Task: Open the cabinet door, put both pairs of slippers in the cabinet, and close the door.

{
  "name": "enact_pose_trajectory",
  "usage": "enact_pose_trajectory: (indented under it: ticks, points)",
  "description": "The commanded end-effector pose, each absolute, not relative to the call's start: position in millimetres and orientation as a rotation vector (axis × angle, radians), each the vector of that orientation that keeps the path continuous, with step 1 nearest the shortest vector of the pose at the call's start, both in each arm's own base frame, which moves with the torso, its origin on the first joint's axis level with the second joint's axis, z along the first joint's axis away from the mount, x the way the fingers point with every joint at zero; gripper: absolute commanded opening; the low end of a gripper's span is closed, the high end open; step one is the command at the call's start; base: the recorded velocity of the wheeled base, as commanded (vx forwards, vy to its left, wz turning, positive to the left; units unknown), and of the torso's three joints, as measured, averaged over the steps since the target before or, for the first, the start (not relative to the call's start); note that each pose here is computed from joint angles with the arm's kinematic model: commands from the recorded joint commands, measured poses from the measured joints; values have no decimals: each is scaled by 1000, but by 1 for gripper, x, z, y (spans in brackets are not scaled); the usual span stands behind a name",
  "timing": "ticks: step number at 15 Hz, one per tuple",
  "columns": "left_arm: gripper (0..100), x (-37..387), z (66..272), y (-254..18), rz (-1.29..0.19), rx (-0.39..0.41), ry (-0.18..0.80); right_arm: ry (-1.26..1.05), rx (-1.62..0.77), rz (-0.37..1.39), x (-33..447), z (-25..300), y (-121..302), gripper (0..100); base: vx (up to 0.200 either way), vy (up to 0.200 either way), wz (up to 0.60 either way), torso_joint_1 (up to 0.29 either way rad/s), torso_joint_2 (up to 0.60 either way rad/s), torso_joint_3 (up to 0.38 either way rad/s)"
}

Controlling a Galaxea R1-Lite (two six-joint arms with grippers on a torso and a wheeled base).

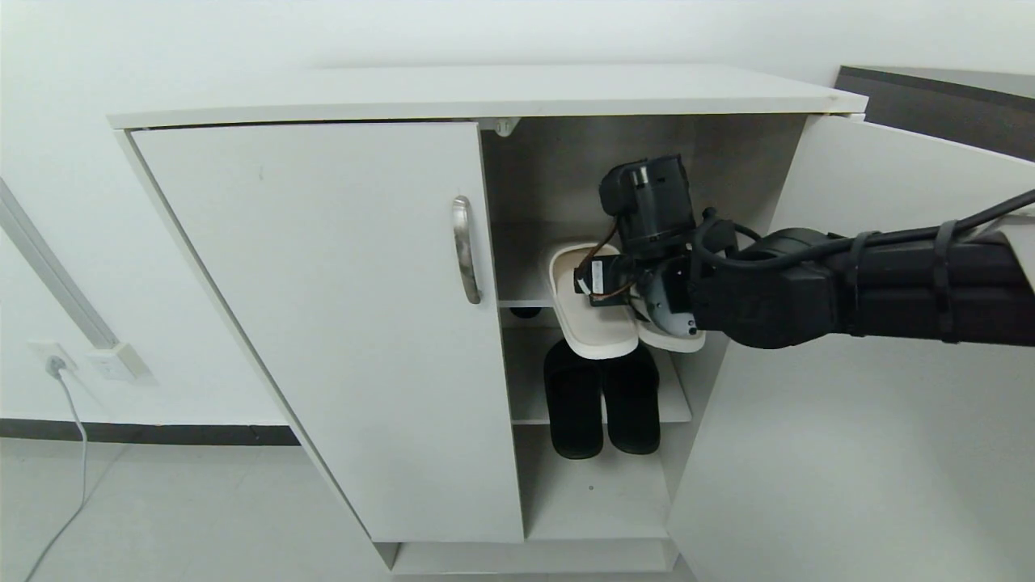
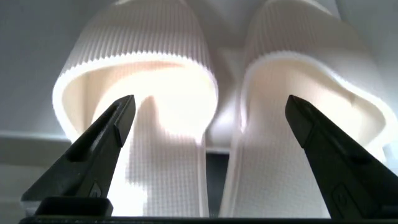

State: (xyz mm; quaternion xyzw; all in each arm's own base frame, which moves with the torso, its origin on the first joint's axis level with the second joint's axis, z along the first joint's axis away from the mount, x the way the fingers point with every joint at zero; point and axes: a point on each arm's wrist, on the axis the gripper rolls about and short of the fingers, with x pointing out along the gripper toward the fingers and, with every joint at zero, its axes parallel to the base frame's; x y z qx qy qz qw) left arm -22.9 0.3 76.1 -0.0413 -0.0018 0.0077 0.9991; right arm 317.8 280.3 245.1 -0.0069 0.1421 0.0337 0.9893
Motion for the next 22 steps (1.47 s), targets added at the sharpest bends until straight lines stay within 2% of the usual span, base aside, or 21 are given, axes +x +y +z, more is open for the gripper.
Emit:
enact_pose_trajectory:
  ticks: [1, 4, 9, 10, 22]
  points:
    - [0, -23, 76, 0, 15, -83, -2, 284, 14, 110, 284, 260, 273, 100, 0, 0, 0, 0, 0, 0]
    - [0, -23, 76, 0, 15, -83, -2, 277, 35, 188, 239, 267, 263, 100, 0, 0, 0, 0, 0, 0]
    - [0, -23, 76, 0, 15, -83, -2, 245, 49, 291, 191, 255, 253, 100, 0, 0, 0, 0, 0, 0]
    - [0, -23, 76, 0, 15, -83, -2, 235, 58, 299, 188, 252, 253, 0, 0, 0, 0, 0, 0, 0]
    - [0, -23, 76, 0, 15, -83, -2, 263, 31, 343, 179, 238, 257, 0, 0, 0, 0, 0, 0, 0]
